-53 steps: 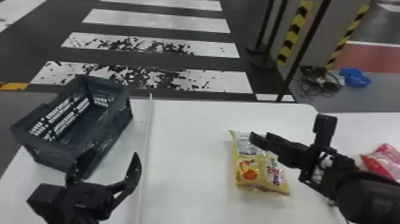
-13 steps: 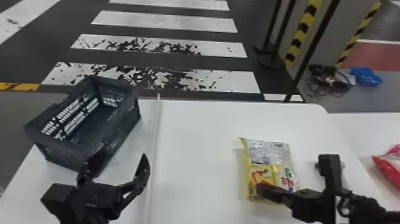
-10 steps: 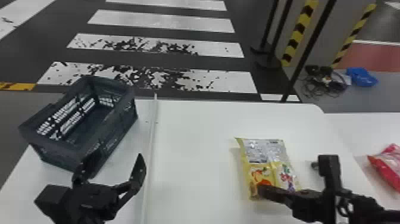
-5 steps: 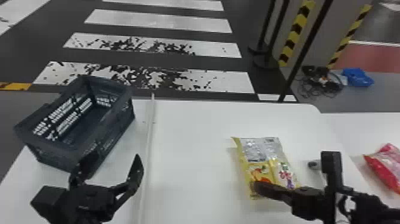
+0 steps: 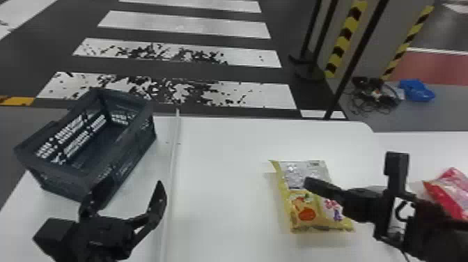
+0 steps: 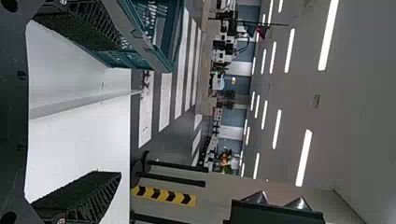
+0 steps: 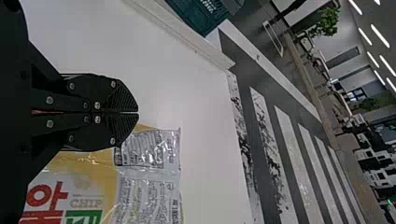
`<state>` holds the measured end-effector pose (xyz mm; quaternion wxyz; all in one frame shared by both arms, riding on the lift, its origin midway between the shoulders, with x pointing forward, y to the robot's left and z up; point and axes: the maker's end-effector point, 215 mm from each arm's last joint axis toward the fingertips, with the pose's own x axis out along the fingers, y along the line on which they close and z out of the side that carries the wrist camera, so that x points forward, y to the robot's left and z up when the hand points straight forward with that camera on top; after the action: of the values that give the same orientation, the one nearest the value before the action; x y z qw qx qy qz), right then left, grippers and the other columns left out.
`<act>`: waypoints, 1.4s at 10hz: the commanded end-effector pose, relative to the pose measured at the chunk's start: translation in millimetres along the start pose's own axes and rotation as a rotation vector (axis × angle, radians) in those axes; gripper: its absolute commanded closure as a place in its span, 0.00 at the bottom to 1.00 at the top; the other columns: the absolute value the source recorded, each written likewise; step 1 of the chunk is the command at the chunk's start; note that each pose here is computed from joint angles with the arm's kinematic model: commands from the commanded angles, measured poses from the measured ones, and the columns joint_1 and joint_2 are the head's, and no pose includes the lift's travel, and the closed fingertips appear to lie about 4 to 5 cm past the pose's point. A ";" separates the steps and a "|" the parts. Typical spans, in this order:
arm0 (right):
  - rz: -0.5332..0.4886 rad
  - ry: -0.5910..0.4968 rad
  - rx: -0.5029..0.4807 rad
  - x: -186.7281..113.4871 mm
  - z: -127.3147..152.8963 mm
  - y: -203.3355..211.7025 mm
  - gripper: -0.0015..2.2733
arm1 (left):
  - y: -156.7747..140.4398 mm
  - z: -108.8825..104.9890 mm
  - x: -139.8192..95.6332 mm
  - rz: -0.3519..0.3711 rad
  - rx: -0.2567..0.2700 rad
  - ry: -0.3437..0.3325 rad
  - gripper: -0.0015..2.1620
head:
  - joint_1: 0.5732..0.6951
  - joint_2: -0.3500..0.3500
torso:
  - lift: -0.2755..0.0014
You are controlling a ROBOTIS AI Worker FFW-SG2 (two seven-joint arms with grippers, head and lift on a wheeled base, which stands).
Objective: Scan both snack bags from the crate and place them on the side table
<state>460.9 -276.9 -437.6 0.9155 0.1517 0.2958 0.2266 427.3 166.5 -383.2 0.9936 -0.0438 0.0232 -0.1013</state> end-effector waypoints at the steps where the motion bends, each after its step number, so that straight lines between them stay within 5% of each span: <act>1: -0.034 -0.053 -0.027 2.8 14.9 -18.2 1.00 | 1.5 -1.0 -1.0 0.003 0.001 0.002 0.02 | 1.00 0.30 | 0.65; 3: -0.154 -0.134 -0.029 -20.4 38.1 -68.9 0.99 | 3.3 -2.3 -1.3 0.007 -0.001 0.005 0.02 | 1.00 0.27 | 0.65; 5: -0.237 -0.192 -0.009 -61.3 54.3 -106.0 0.81 | 2.9 -3.6 -0.5 0.006 -0.001 0.006 0.02 | 1.00 0.17 | 0.65; 8: -0.313 -0.218 -0.005 -109.8 55.3 -134.7 0.17 | 3.1 -8.2 0.2 0.008 -0.003 0.014 0.02 | 1.00 0.05 | 0.65; 9: -0.340 -0.189 -0.009 -118.2 44.8 -140.1 0.05 | 3.2 -9.0 0.0 0.008 -0.003 0.015 0.02 | 1.00 0.02 | 0.65; 14: -0.423 0.013 -0.006 -137.2 -17.3 -157.1 0.03 | 10.2 -18.8 -1.4 0.020 -0.016 0.017 0.02 | 1.00 0.00 | 0.65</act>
<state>406.0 -472.0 -447.7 0.9428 0.0894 0.3188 0.0381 427.3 174.4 -401.1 0.9940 -0.0496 0.0326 -0.0921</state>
